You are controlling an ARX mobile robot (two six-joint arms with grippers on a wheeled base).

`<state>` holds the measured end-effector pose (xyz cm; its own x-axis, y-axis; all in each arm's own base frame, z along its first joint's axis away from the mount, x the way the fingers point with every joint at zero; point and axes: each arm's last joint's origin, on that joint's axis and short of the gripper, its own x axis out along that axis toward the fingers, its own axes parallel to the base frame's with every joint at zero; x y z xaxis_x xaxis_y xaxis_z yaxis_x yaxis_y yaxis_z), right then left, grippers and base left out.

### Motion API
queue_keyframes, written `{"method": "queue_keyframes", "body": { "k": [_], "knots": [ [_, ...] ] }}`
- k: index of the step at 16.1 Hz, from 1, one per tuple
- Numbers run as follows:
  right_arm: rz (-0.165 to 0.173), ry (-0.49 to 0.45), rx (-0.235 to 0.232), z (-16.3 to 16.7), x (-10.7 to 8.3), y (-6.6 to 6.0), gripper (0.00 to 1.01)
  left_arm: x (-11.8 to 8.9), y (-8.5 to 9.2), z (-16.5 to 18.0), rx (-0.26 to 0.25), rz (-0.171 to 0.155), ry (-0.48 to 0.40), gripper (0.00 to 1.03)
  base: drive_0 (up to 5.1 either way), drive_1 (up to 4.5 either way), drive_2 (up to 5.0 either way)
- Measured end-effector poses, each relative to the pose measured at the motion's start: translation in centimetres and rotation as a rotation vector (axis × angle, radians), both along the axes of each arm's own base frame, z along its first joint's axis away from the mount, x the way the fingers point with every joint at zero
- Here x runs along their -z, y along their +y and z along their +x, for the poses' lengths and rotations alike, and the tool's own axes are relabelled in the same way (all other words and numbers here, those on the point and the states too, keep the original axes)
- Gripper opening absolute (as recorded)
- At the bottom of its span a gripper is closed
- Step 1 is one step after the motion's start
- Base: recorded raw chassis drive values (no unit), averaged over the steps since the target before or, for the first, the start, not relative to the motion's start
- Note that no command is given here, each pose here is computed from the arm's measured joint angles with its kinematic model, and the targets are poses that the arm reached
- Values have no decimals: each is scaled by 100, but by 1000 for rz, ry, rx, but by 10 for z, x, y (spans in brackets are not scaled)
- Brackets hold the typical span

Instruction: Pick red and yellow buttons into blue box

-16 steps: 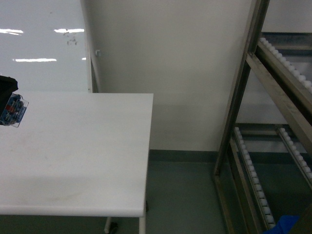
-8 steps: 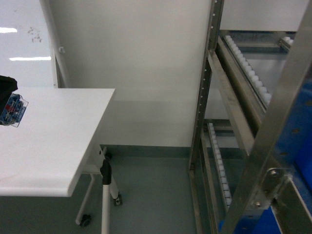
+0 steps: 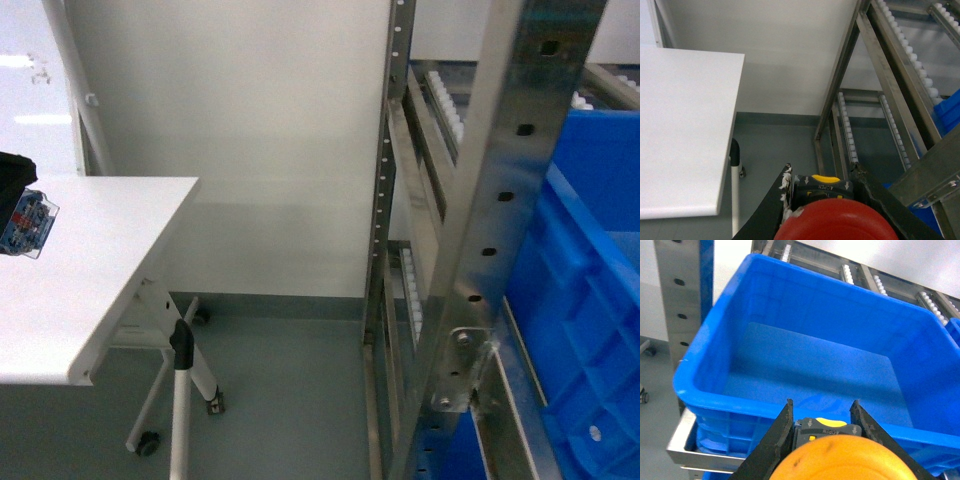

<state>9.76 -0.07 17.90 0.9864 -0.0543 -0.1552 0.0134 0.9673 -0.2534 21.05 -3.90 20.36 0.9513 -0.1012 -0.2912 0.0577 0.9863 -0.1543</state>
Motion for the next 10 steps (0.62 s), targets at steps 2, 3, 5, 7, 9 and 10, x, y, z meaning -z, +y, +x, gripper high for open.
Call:
{"method": "queue_keyframes", "body": {
  "k": [2,3,5,7,9,10],
  "knots": [
    [0,-1,0,0,0,0,29,0,0,0,-1,0,0,29,495,-329,-144],
    [0,0,0,0,0,0,29,0,0,0,0,0,1,29,495,-241,-241],
    [0,-1,0,0,0,0,29,0,0,0,0,0,2,29,495,-241,-241],
    [0,0,0,0,0,0,29,0,0,0,0,0,2,29,495,-241,-241],
    [0,0,0,0,0,0,29,0,0,0,0,0,1,29,495,-241,-241],
    [0,0,0,0,0,0,29,0,0,0,0,0,1,29,495,-241,-241]
  ]
}}
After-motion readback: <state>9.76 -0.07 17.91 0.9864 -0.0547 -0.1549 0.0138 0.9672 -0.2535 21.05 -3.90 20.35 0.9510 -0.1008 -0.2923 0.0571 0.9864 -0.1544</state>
